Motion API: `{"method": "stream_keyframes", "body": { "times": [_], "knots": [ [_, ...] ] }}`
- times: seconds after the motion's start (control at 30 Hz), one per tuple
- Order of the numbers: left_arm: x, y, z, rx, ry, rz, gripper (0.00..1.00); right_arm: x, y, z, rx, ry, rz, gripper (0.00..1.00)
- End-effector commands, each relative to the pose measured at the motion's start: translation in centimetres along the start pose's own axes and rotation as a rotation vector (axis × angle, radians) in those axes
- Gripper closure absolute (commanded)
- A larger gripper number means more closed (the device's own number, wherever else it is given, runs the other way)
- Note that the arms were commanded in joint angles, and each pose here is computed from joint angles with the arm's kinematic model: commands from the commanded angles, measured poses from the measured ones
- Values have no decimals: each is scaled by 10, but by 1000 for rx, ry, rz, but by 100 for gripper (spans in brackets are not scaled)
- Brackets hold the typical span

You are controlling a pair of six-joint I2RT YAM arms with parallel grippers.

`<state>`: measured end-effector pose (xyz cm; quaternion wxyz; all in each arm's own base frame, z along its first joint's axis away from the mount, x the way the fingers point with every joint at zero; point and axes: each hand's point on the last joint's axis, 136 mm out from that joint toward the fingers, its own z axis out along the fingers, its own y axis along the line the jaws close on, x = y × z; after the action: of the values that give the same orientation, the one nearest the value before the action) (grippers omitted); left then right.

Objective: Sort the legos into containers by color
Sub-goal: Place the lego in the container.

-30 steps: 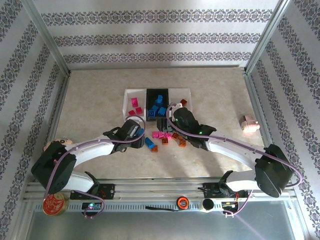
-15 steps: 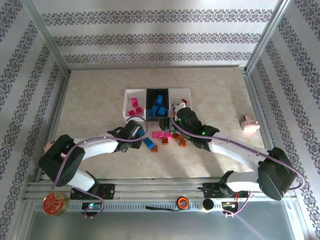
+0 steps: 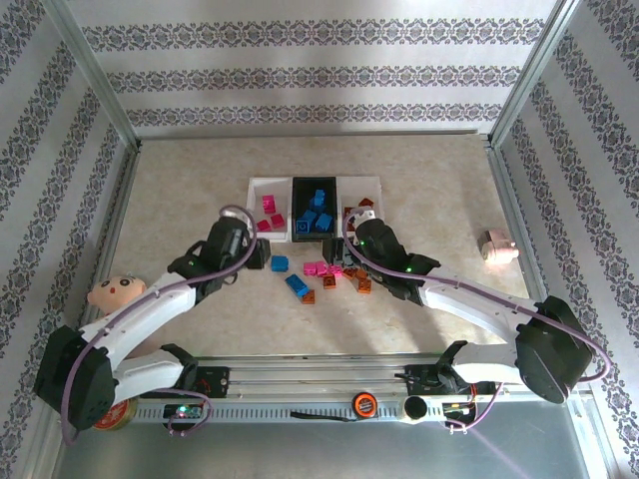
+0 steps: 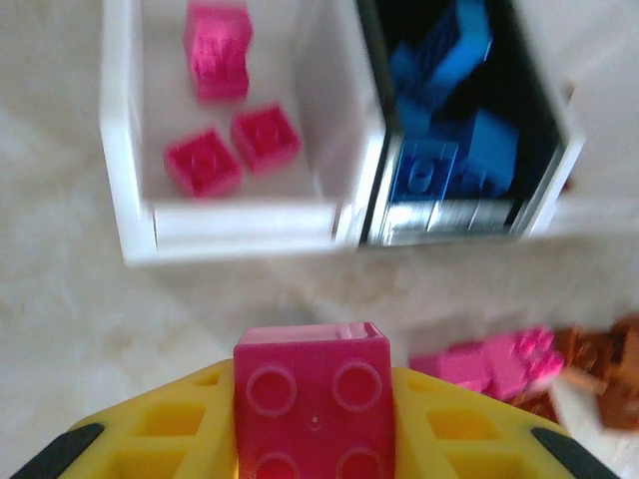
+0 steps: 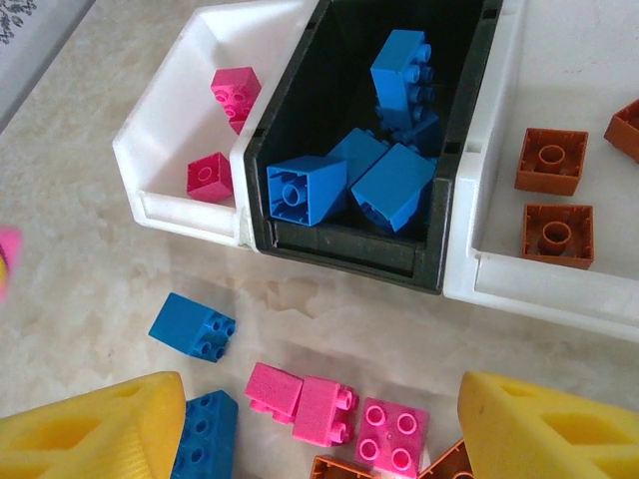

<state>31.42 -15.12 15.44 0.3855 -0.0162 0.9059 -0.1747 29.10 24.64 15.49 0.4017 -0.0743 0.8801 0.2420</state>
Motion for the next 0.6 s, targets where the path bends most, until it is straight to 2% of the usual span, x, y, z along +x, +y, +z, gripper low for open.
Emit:
{"method": "stream_keyframes", "body": {
  "times": [0.0,0.1,0.3,0.43,0.57],
  "knots": [
    [-31,1,11,-1,-22,-18,67,-2,-7,-3,18,-27,27,27],
    [-51,5,41,-16,-31,-53,67,3,-10,-4,27,-19,32,27],
    [-68,14,96,-65,7,-70,67,10,-16,-13,36,-12,38,27],
    [-70,17,112,-78,28,-75,46,21,-20,-17,34,12,38,26],
    [-84,3,101,-18,-6,-94,30,34,-25,-17,41,51,43,25]
  ]
}}
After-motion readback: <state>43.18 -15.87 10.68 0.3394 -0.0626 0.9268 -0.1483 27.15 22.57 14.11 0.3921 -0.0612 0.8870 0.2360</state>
